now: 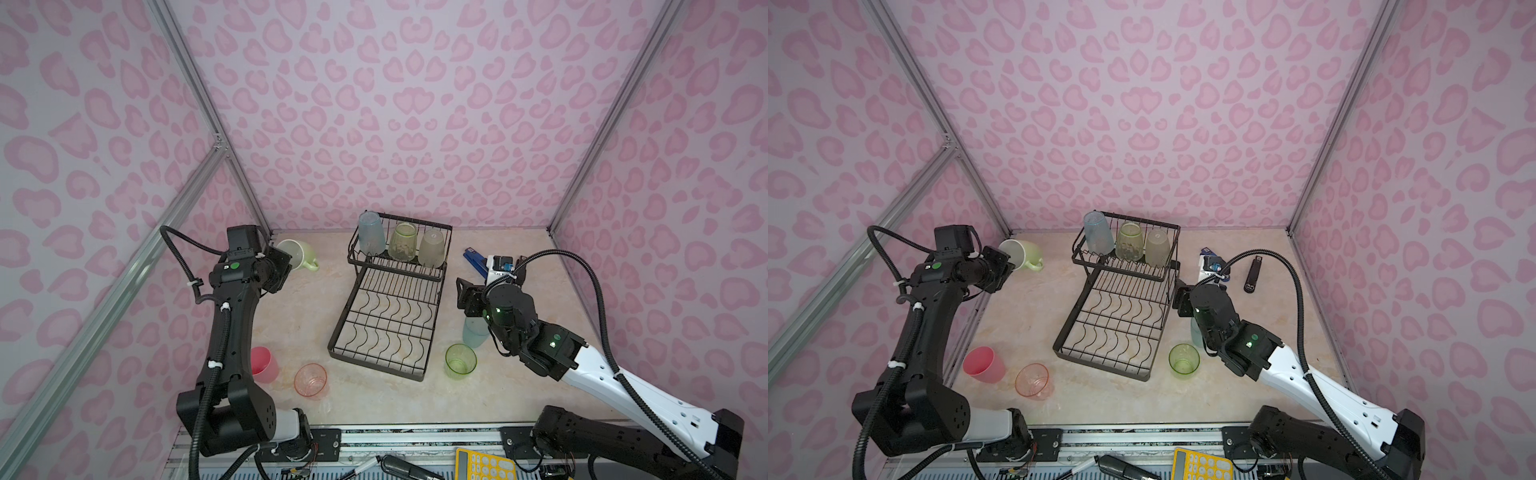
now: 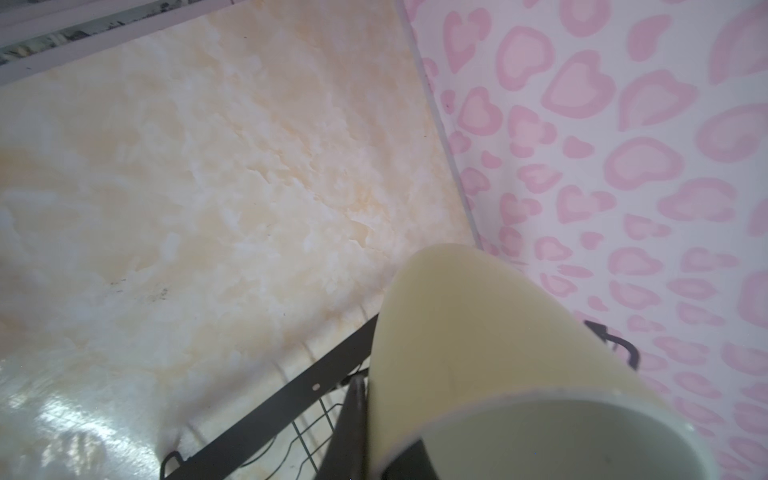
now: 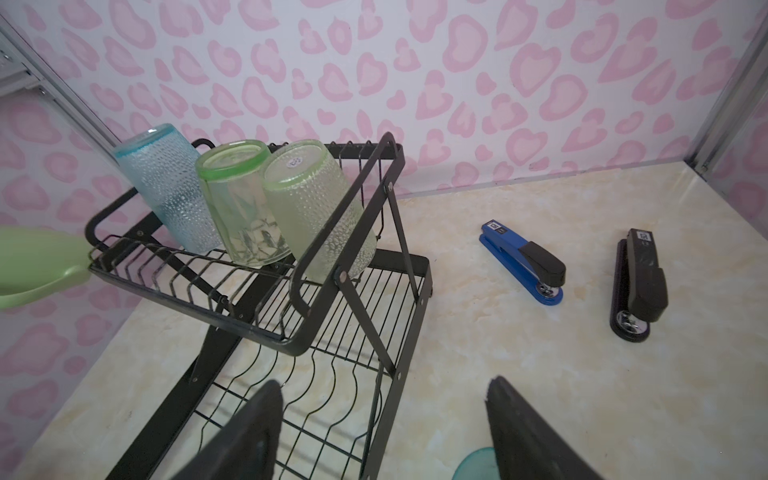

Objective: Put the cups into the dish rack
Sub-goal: 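Lower the left gripper onto the light green mug rim and close it, then lift the light green mug with the left gripper toward the rack, then hold the mug over the rack while the right gripper grasps its handle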

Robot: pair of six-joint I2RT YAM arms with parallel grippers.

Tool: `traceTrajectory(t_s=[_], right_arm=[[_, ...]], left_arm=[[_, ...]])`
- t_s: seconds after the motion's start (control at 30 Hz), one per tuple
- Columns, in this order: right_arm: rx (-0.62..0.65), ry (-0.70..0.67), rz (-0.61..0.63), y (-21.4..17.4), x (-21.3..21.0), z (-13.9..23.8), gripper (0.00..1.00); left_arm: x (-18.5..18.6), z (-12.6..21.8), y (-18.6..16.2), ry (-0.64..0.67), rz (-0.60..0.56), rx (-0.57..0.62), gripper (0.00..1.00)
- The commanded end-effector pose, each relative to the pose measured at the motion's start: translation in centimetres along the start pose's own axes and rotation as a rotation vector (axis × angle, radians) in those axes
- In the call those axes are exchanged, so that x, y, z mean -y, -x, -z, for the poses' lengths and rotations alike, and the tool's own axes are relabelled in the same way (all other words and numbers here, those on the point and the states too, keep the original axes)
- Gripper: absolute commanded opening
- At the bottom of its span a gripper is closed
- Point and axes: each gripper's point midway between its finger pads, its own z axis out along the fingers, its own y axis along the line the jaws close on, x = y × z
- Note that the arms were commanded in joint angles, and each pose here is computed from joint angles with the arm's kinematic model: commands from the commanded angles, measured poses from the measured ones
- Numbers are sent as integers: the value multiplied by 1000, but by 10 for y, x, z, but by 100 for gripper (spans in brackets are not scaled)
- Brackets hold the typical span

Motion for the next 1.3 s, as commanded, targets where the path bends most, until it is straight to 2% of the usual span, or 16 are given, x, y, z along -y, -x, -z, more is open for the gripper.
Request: traceTrajectory(t_s=[0.0,0.3,0.67,1.03,1.27], right_arm=[[-1,50,-71,1,-7,3,76],[-31,229,-218,23,-50,10,74],[-67,509,-469,63,-134,-4,72],[-112,708,-559,84,-214,-36,71],[-164,786,-610,78,-242,-54,68]], left_arm=[[56,26,1,-274,-75,11,3],[105,65,-23,-606,-126,-65,3],[146,88,-43,-876,-102,-161,3],[181,74,-82,-995,-85,-321,3],[186,67,-95,-1021,-94,-354,3]])
